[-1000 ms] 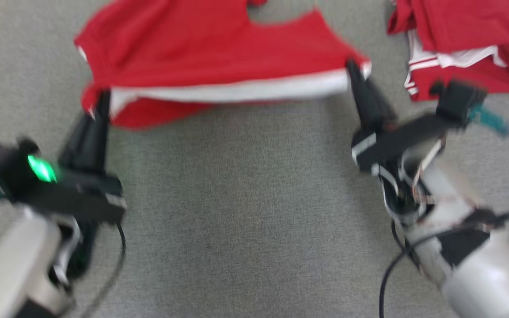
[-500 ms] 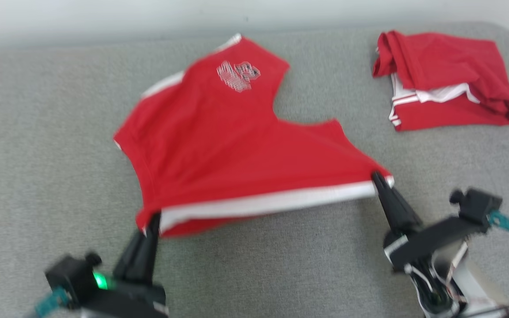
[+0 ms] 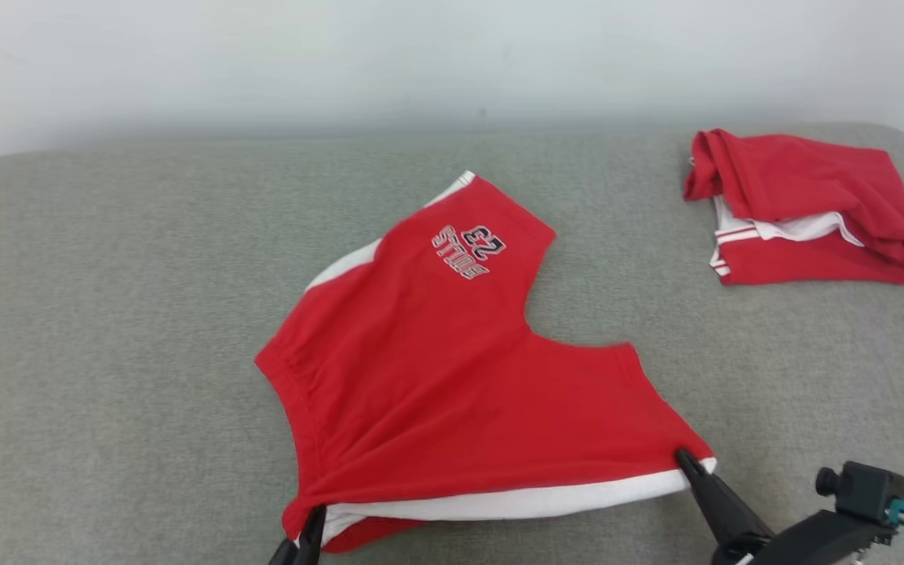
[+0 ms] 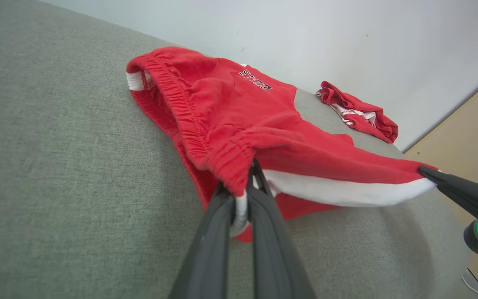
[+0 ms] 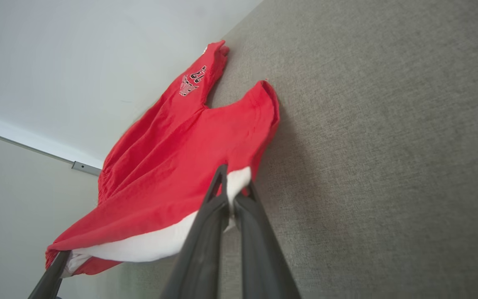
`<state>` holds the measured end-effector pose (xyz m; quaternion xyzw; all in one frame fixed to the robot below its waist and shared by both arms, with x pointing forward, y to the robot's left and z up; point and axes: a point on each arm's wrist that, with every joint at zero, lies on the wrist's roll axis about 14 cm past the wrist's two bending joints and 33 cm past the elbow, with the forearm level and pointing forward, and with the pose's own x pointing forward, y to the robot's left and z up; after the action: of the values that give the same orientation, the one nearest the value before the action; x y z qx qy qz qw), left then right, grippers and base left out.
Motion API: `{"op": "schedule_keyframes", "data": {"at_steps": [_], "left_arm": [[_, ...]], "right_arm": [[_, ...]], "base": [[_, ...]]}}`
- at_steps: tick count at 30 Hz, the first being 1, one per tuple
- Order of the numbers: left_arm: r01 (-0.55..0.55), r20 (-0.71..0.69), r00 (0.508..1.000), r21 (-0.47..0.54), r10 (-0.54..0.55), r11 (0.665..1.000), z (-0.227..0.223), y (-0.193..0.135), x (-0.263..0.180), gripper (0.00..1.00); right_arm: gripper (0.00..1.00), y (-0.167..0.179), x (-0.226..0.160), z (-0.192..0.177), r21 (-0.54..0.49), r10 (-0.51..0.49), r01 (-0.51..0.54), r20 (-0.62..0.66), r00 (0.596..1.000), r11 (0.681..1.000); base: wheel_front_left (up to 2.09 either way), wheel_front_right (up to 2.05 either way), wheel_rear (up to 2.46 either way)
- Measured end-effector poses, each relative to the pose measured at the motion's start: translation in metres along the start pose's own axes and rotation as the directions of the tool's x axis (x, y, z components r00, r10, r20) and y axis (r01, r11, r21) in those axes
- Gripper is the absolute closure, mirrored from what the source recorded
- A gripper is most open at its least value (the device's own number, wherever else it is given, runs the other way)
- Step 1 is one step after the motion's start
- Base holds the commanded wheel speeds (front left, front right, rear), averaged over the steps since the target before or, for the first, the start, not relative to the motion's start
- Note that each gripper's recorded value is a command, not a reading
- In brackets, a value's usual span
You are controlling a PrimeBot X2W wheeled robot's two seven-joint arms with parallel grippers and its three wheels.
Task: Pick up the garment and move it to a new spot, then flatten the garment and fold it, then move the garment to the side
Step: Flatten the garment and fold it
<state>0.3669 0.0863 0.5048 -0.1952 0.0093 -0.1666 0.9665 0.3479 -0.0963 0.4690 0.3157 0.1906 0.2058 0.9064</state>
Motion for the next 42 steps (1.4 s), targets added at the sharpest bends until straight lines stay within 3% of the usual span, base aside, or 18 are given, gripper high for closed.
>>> {"op": "schedule_keyframes", "data": {"at_steps": [7,17,29,42], "left_arm": [[-0.017,0.021,1.000,-0.004,0.018,1.000,0.004,0.001,-0.008,1.00],[0.010,0.143,0.990,0.051,-0.017,0.999,0.044,0.008,0.025,1.00],[-0.017,0.213,0.977,0.079,0.000,0.997,0.074,0.041,0.092,1.00],[-0.104,0.156,0.983,0.060,0.094,0.993,0.054,0.084,0.123,1.00]], "right_arm": [[1.00,0.014,0.002,0.023,-0.044,0.015,-0.012,0.061,0.998,0.999],[1.00,0.048,0.045,0.094,-0.196,0.119,-0.078,0.204,0.972,0.978],[1.00,0.055,0.149,0.132,-0.352,0.132,-0.073,0.146,0.981,0.933],[1.00,0.032,0.227,0.119,-0.399,0.051,-0.028,0.047,0.998,0.916]], "base": [[0.00,0.00,0.00],[0.00,0.00,0.00],[0.00,0.00,0.00],[0.00,0.00,0.00]]}}
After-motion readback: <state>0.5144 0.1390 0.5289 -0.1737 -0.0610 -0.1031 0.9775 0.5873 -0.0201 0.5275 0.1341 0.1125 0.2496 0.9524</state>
